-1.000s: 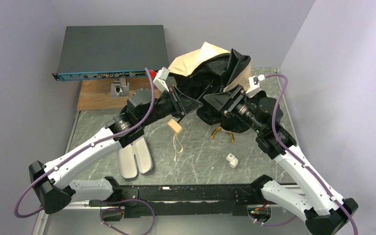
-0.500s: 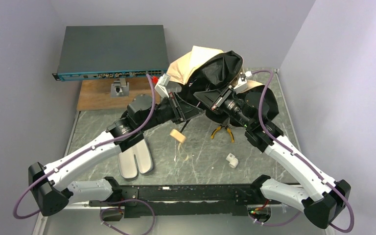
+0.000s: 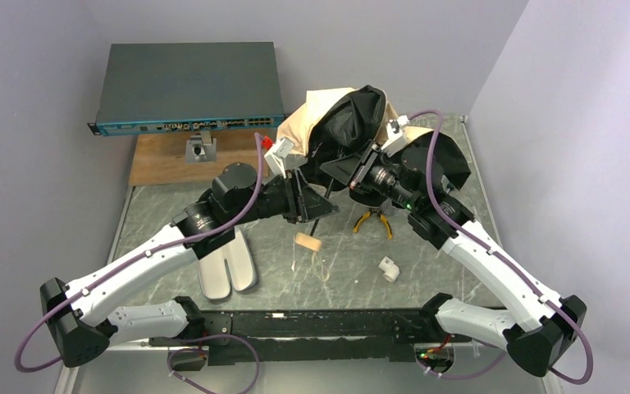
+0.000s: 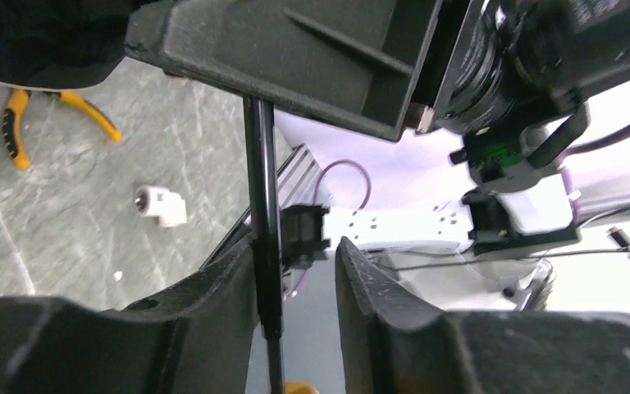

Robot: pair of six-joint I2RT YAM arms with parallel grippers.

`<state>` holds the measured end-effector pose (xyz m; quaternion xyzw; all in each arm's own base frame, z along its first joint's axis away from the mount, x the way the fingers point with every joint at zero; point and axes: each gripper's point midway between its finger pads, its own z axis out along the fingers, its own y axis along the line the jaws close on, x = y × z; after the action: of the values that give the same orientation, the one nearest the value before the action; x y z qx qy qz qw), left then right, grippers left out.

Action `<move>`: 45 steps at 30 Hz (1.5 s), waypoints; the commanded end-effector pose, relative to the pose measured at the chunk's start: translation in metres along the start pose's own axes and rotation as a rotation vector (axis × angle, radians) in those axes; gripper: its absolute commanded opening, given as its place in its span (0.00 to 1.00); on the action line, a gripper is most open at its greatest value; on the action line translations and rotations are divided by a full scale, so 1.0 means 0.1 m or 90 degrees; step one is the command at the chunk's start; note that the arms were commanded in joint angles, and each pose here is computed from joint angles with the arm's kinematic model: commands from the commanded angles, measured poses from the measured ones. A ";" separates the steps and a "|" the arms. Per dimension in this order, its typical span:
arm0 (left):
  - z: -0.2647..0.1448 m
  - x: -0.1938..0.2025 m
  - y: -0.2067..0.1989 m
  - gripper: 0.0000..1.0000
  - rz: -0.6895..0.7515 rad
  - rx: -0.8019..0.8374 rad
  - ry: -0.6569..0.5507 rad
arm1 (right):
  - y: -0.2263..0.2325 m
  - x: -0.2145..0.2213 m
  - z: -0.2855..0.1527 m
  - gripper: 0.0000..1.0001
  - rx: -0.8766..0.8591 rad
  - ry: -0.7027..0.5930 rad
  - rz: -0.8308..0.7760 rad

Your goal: Open the umbrella

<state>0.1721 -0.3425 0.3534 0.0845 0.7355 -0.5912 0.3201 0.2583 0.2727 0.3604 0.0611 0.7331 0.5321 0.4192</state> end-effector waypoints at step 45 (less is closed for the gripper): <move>0.26 0.03 -0.25 0.00 -0.061 0.060 -0.087 | -0.11 0.02 -0.42 0.38 0.080 0.008 -0.038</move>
<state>0.1613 -0.3668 0.3003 0.0141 0.7599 -0.5889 0.2750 0.2310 0.2388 0.3655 0.0417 0.7530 0.4823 0.4457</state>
